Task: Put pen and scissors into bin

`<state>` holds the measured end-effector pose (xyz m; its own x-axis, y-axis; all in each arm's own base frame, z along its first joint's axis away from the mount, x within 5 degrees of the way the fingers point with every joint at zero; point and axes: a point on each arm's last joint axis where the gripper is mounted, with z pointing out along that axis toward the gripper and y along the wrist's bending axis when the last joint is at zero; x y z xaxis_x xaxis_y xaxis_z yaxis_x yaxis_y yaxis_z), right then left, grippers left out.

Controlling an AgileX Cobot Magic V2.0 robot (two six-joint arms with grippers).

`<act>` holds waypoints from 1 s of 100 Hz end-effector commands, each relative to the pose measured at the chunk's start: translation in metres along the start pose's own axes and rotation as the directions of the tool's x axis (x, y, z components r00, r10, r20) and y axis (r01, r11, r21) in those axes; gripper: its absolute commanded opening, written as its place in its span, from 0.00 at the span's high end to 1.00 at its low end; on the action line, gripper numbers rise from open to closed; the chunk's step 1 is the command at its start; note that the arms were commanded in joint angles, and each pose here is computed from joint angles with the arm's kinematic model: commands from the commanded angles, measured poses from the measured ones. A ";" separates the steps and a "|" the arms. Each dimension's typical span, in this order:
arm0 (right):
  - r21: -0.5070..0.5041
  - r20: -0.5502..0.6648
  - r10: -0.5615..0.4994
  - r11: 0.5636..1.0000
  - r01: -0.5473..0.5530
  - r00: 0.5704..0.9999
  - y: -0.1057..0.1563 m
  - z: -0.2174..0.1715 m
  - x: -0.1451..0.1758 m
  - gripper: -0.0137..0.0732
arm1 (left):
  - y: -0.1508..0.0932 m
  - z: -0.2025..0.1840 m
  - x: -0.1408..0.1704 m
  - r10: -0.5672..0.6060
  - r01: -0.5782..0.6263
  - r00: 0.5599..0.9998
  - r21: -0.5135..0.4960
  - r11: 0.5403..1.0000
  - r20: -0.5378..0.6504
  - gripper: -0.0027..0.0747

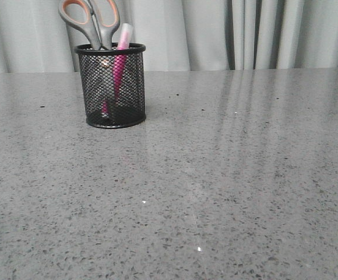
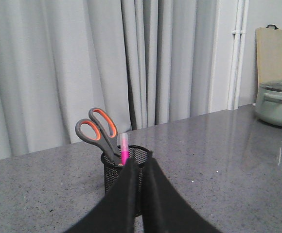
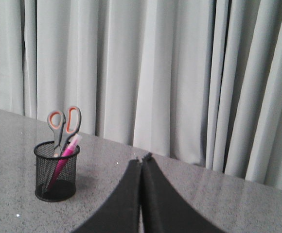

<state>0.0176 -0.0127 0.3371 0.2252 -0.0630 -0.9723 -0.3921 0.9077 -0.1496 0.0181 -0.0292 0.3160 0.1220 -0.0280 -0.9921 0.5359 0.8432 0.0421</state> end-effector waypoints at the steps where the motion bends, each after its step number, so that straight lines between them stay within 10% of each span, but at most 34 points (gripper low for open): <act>1: -0.017 0.094 -0.032 0.999 0.034 0.995 0.001 0.000 -0.014 0.91 | 0.003 0.000 -0.011 -0.038 0.040 0.997 -0.017 0.999 0.065 0.99; 59: -0.017 0.093 -0.032 0.999 0.034 0.995 0.001 0.000 -0.014 0.91 | 0.003 0.001 -0.009 -0.026 0.028 0.998 -0.027 0.999 0.057 0.99; 78: -0.016 0.092 -0.032 0.999 0.034 0.995 0.001 0.000 -0.014 0.91 | 0.009 0.002 0.009 0.160 -0.161 0.987 -0.089 0.983 -0.016 0.99; 100: -0.016 0.092 -0.032 0.999 0.034 0.995 0.001 0.000 -0.014 0.91 | 0.023 0.006 0.057 0.031 -0.025 0.999 -0.263 0.965 0.018 0.99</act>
<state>0.0173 -0.0124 0.3381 0.2365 -0.0600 -0.9698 -0.3943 0.9063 -0.1522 0.0390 -0.0204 0.2583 0.0764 0.0989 -0.9922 0.3735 0.9198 0.1205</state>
